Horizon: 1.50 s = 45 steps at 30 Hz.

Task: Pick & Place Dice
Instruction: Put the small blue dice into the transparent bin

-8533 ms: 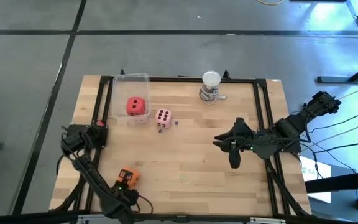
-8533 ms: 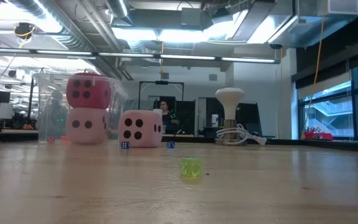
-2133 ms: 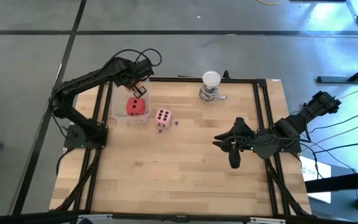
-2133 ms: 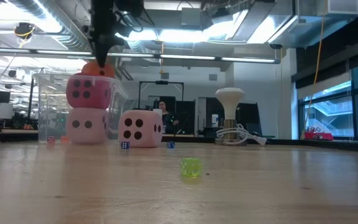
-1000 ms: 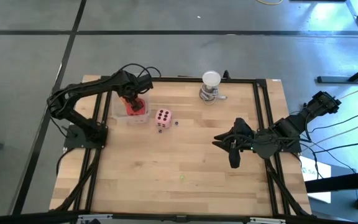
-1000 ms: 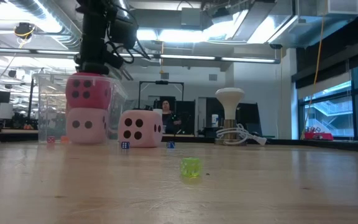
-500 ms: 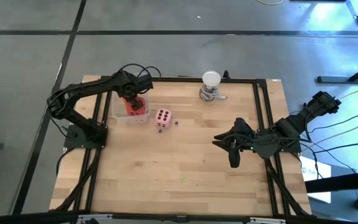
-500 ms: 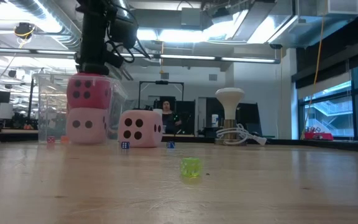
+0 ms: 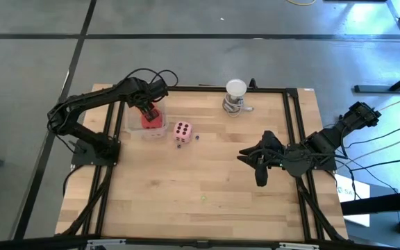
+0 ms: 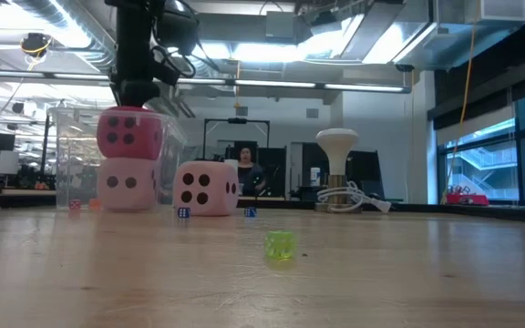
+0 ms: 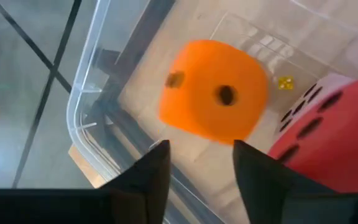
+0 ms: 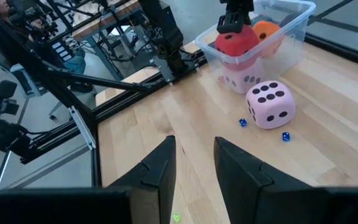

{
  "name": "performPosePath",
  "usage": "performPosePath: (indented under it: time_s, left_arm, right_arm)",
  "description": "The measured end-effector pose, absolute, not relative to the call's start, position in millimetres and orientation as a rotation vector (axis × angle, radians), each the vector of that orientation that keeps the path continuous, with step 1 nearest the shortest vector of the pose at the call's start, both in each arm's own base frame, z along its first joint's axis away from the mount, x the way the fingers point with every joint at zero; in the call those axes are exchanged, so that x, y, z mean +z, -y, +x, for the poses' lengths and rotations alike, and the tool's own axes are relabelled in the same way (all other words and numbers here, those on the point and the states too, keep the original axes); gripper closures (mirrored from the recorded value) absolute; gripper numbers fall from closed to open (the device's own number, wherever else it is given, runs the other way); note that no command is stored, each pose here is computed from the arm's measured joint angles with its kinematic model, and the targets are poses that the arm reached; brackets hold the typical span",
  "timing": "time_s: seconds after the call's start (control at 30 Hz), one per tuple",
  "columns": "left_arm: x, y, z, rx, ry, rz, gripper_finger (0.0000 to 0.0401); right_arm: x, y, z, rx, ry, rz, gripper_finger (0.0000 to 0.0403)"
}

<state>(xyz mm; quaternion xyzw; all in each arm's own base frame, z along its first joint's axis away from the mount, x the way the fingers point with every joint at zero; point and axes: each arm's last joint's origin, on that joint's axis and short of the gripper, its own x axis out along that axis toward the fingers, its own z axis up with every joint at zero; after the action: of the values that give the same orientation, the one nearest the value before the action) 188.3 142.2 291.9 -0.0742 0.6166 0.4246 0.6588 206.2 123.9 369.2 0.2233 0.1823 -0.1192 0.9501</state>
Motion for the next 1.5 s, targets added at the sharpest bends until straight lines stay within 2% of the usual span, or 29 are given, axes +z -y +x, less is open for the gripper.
performPosePath:
  time_s: [0.2,0.43,0.57,0.77,0.93,1.1,1.23,1.37,1.5]
  left_arm:
    - [303.2,-136.0,179.2,0.966,-1.346,-0.168,0.0198]
    - [335.0,-114.1,154.4,0.888,-1.093,-0.29,0.0201]
    - [357.7,-96.8,140.7,0.744,-0.843,-0.412,0.0203]
    - [386.9,-67.3,129.9,0.502,-0.545,-0.465,0.0206]
    - [403.3,-40.5,130.6,0.276,-0.4,-0.539,0.0214]
    - [416.5,-8.6,147.5,0.08,-0.296,-0.503,0.022]
    - [420.4,17.4,158.7,0.027,-0.249,-0.442,0.0221]
    - [416.2,38.1,161.9,0.051,-0.271,-0.404,0.0221]
    - [410.6,54.1,167.1,0.082,-0.293,-0.371,0.0221]
  right_arm:
    - [369.2,-124.0,206.2,-0.243,-0.37,0.454,0.0293]
    - [369.8,-119.5,207.7,-0.338,-0.313,0.462,0.0293]
    - [367.2,-105.1,219.0,-0.4,-0.314,0.477,0.0293]
    - [350.0,-83.1,250.0,-0.477,-0.391,0.377,0.0293]
    - [328.6,-63.8,280.4,-0.508,-0.47,0.4,0.0293]
    - [312.6,-53.5,316.4,-0.419,-0.458,0.439,0.0293]
    - [291.1,-44.7,335.8,-0.462,-0.491,0.396,0.0292]
    - [269.8,-43.0,347.9,-0.444,-0.569,0.39,0.0268]
    - [250.2,-45.7,357.2,-0.43,-0.634,0.344,0.0214]
